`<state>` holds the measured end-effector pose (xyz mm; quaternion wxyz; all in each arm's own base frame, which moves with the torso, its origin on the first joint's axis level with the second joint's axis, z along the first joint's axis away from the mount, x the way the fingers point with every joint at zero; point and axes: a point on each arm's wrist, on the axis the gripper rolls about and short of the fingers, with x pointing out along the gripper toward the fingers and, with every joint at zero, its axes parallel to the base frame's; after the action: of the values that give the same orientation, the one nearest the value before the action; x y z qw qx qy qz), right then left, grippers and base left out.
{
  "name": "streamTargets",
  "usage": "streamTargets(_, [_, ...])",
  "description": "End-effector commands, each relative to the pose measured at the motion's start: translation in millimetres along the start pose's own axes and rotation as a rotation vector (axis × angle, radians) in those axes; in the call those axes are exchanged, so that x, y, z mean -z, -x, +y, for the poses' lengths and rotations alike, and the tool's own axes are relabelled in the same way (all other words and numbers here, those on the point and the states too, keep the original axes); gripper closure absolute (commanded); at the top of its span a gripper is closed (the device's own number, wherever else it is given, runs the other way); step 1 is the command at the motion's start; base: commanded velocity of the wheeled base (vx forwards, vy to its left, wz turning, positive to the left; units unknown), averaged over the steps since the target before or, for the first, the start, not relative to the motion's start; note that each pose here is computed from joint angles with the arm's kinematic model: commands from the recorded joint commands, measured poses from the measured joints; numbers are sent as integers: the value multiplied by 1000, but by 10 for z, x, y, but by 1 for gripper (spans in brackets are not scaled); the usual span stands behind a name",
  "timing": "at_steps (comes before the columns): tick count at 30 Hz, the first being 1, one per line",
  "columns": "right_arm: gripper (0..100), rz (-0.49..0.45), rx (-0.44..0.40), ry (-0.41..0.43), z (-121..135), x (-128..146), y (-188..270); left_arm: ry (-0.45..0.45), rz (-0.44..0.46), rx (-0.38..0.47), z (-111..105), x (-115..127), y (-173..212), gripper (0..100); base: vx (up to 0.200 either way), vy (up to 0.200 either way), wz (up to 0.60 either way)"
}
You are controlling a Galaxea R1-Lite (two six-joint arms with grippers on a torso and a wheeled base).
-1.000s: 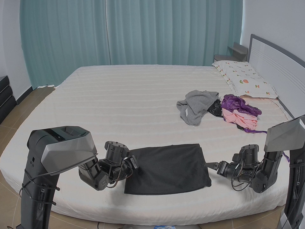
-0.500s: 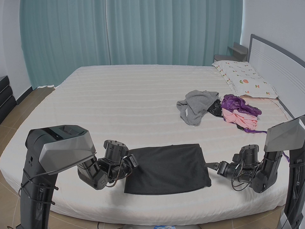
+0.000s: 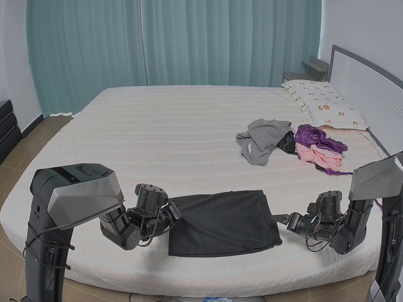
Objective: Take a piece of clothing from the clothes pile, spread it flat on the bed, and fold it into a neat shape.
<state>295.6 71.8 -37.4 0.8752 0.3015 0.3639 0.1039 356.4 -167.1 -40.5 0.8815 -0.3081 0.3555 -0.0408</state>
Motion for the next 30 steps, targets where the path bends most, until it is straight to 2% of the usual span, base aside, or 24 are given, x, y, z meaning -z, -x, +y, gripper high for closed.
streamTargets(1, [0,2,1,-1,-6,6,-4,1,-3,1,-11,-12,36,100,0,200,0])
streamTargets(30, [0,-1,1,-31,-8,-1,-27,34,-14,-19,118,-174,127,100,0,200,0])
